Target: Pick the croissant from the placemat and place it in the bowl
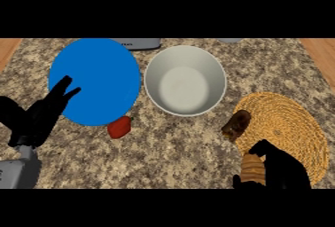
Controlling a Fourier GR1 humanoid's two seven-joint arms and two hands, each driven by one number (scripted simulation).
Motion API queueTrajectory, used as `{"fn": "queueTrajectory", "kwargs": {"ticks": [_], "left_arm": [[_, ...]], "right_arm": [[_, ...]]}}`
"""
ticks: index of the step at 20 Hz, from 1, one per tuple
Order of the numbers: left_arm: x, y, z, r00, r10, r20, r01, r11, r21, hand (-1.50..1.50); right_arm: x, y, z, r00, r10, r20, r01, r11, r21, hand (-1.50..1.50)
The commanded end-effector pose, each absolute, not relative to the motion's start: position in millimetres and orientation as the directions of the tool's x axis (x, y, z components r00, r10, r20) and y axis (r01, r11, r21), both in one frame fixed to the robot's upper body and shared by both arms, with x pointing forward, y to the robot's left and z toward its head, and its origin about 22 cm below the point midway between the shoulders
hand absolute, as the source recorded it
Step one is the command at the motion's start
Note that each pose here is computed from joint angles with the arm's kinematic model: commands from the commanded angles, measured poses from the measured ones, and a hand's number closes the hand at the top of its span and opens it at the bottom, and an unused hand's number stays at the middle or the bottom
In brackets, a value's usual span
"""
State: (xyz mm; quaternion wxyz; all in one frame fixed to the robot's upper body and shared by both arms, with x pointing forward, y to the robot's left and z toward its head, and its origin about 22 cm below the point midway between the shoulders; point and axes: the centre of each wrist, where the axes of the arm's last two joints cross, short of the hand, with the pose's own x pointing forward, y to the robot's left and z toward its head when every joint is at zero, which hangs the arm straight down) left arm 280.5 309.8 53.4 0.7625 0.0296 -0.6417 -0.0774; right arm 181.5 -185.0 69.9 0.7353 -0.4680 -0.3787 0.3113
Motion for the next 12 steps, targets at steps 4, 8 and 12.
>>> {"fn": "queueTrajectory", "kwargs": {"ticks": [4,8,12], "left_arm": [[291,299,72,0.143,-0.172,0.975,0.093,0.983,0.16,0.0],[291,292,68,0.139,-0.16,0.977,0.109,0.983,0.146,0.0],[281,300,56,0.137,-0.165,0.977,0.109,0.983,0.15,0.0]], "right_arm": [[103,-159,150,0.515,0.811,0.278,-0.012,0.331,-0.944,1.5],[93,-155,174,0.497,0.837,0.229,0.031,0.246,-0.969,1.5],[88,-155,188,0.479,0.847,0.229,0.063,0.227,-0.972,1.5]]}}
